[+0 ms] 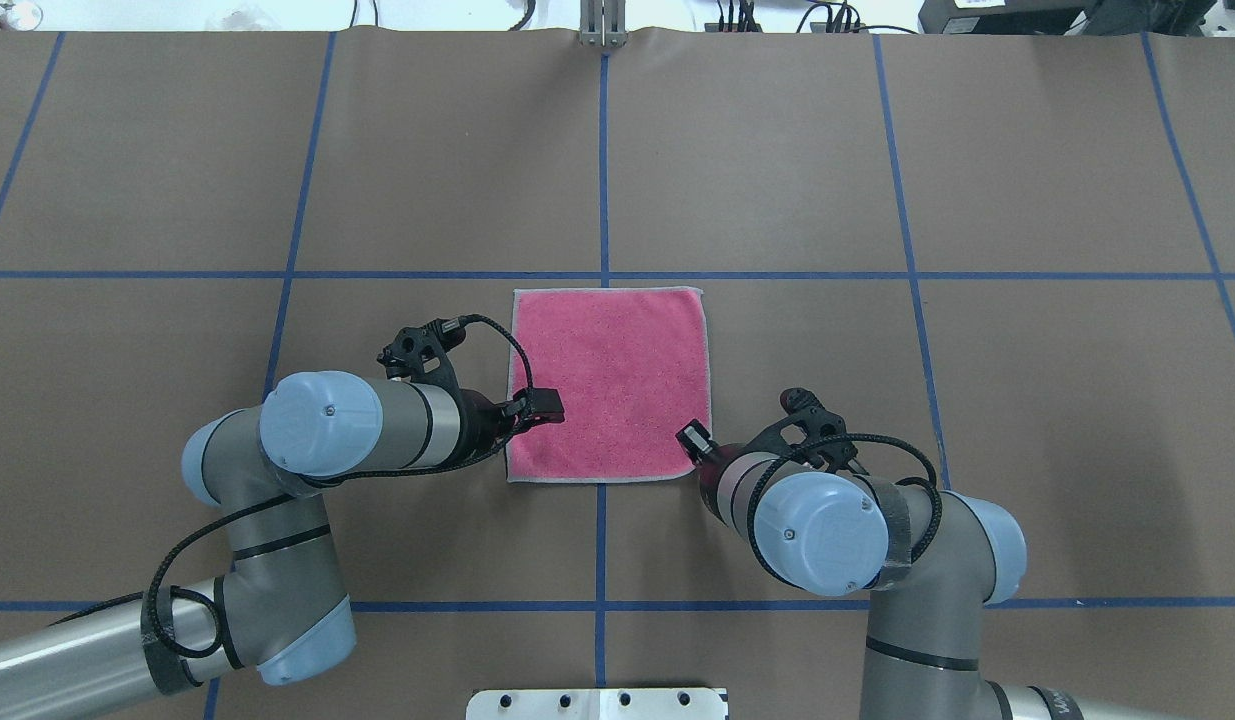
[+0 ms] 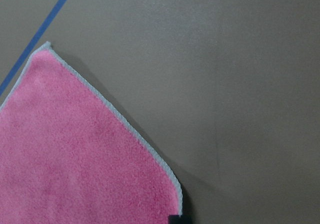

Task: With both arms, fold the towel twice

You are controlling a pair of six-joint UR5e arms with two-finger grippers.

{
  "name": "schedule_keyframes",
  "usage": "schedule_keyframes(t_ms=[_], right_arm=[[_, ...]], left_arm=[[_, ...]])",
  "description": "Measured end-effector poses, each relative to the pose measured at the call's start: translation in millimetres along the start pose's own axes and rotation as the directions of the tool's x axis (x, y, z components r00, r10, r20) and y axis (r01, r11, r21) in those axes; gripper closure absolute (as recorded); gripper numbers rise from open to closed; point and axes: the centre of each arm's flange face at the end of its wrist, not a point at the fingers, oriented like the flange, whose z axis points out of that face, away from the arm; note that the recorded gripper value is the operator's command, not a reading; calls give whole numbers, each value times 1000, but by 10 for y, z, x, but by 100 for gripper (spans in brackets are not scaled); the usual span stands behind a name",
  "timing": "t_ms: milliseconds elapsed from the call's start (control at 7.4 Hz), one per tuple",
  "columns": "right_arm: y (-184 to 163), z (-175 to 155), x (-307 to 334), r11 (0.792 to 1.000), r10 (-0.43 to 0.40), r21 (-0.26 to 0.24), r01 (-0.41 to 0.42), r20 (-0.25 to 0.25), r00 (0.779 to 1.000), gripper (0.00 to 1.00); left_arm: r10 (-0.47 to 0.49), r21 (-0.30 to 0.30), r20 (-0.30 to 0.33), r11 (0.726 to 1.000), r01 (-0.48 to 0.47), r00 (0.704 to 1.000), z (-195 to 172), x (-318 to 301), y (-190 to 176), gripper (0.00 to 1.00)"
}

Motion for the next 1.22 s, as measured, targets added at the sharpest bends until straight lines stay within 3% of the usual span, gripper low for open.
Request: schedule_keyframes(t_ms=[1216], right_arm=[[8, -23, -16, 1000, 1, -4, -1, 4, 1000, 100]], left_arm=[[3, -11, -8, 1000, -3, 1000, 32, 52, 50, 1]])
